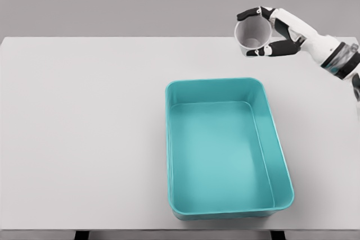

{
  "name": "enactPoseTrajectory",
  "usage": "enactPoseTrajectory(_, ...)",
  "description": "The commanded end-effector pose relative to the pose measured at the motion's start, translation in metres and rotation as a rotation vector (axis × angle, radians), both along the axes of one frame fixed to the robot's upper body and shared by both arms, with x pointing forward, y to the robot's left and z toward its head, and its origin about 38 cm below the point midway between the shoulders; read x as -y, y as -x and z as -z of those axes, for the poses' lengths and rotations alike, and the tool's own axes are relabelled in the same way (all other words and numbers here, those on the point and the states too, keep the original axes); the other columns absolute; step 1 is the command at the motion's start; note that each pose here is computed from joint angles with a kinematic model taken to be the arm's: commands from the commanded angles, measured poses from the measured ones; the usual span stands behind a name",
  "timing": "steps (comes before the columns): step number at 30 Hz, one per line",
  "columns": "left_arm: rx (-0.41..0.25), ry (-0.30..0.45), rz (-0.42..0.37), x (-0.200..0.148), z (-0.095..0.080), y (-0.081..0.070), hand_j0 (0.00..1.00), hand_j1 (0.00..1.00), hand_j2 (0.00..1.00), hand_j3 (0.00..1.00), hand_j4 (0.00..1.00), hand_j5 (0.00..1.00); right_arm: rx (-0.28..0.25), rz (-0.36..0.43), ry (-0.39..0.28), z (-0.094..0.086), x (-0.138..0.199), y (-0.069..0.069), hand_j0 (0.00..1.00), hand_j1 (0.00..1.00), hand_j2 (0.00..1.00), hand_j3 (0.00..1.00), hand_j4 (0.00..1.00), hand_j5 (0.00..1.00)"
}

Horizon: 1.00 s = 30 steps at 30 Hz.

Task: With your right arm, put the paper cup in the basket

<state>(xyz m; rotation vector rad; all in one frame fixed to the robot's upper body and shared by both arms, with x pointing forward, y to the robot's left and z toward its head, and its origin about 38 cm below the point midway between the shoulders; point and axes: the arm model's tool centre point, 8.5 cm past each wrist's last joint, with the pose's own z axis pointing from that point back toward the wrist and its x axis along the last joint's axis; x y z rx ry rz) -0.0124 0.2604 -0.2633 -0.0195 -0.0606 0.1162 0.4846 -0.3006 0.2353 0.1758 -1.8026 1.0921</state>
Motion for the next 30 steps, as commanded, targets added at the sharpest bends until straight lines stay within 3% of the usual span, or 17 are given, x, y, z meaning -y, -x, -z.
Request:
enactPoseTrajectory(1,0.0,0.0,0.001,0.0,0.0,0.0,1.0,1.0,1.0,1.0,1.0,1.0,0.125,-0.047,0.083,-0.035,-0.01,0.014,0.67,0.67,0.67,0.67,0.67,0.67)
enactPoseTrajectory(5,0.0,0.001,0.001,0.0,0.0,0.0,1.0,1.0,1.0,1.0,1.0,1.0,0.238,-0.139,0.179,-0.053,-0.038,0.043,0.67,0.67,0.67,0.67,0.67,0.67)
enactPoseTrajectory(9,0.0,0.0,0.0,0.0,0.0,0.0,1.0,1.0,1.0,1.0,1.0,1.0,0.267,-0.198,0.235,-0.05,-0.05,0.066,0.68,0.68,0.68,0.68,0.68,0.68)
enactPoseTrajectory(17,0.0,0.001,0.0,0.0,0.0,0.0,1.0,1.0,1.0,1.0,1.0,1.0,0.255,-0.328,0.487,0.004,-0.082,0.092,0.68,0.68,0.68,0.68,0.68,0.68)
enactPoseTrajectory(22,0.0,0.0,0.0,0.0,0.0,0.0,1.0,1.0,1.0,1.0,1.0,1.0,0.249,-0.353,0.548,0.013,-0.078,0.106,0.68,0.68,0.68,0.68,0.68,0.68)
enactPoseTrajectory(27,0.0,0.001,0.001,0.0,0.0,0.0,1.0,1.0,1.0,1.0,1.0,1.0,0.231,-0.445,0.625,0.046,-0.095,0.12,0.68,0.68,0.68,0.68,0.68,0.68)
enactPoseTrajectory(30,0.0,0.001,0.0,0.0,0.0,0.0,1.0,1.0,1.0,1.0,1.0,1.0,0.23,-0.449,0.649,0.052,-0.097,0.121,0.68,0.68,0.68,0.68,0.68,0.68)
